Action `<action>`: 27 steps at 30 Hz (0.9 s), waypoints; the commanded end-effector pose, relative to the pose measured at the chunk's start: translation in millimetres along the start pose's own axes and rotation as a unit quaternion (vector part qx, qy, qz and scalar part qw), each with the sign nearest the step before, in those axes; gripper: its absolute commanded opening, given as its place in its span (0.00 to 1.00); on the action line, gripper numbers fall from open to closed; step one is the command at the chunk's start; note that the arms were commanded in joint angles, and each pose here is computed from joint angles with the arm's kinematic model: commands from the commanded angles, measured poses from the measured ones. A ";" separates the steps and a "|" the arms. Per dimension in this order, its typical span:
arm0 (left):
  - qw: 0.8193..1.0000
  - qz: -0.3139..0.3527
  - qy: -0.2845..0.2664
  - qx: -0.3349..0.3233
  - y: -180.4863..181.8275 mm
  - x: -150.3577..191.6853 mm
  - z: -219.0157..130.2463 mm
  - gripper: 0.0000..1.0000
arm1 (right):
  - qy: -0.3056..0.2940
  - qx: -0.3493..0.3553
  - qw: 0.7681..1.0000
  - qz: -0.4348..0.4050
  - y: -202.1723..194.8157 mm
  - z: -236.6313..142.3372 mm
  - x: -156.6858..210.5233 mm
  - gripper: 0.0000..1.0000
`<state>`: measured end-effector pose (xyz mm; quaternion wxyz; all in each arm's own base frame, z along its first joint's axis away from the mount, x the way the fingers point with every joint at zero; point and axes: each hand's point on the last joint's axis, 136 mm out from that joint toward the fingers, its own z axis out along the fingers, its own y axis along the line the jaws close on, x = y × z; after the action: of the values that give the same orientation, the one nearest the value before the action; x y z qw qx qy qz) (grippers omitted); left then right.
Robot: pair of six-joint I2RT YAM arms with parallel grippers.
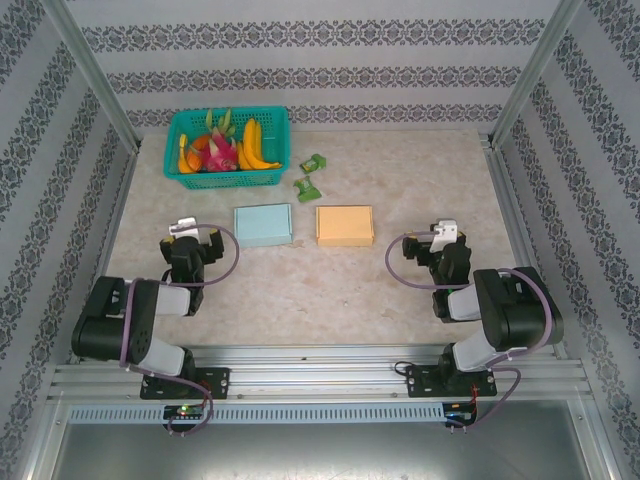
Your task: Fold the paper box
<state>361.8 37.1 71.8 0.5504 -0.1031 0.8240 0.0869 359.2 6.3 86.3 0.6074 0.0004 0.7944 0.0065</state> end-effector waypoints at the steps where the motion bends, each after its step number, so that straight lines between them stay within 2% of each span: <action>1: 0.997 0.017 -0.055 0.050 -19.7 -27.1 10.6 1.00 | -0.048 0.026 0.998 0.008 -7.9 4.3 -27.8 0.98; 2: 0.998 0.022 -0.022 0.052 -21.3 -22.1 13.9 1.00 | -0.034 0.038 0.999 0.011 -12.0 8.4 -27.3 0.98; 5: 0.999 0.022 -0.005 0.039 -19.2 -22.0 21.6 1.00 | 0.016 0.056 0.998 0.014 -16.4 30.3 -29.8 0.98; 8: 0.999 0.022 -0.006 0.038 -18.8 -22.9 21.5 1.00 | 0.012 -0.003 1.000 -0.005 4.6 31.5 -30.4 0.98; 27: 0.999 0.023 -0.008 0.040 -19.8 -22.7 21.1 1.00 | 0.013 0.006 1.000 0.004 -1.0 31.7 -30.4 0.98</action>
<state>393.6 25.1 82.5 0.5573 -0.0694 0.8246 0.0677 395.2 3.1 100.2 0.5891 0.0102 0.8080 -0.0013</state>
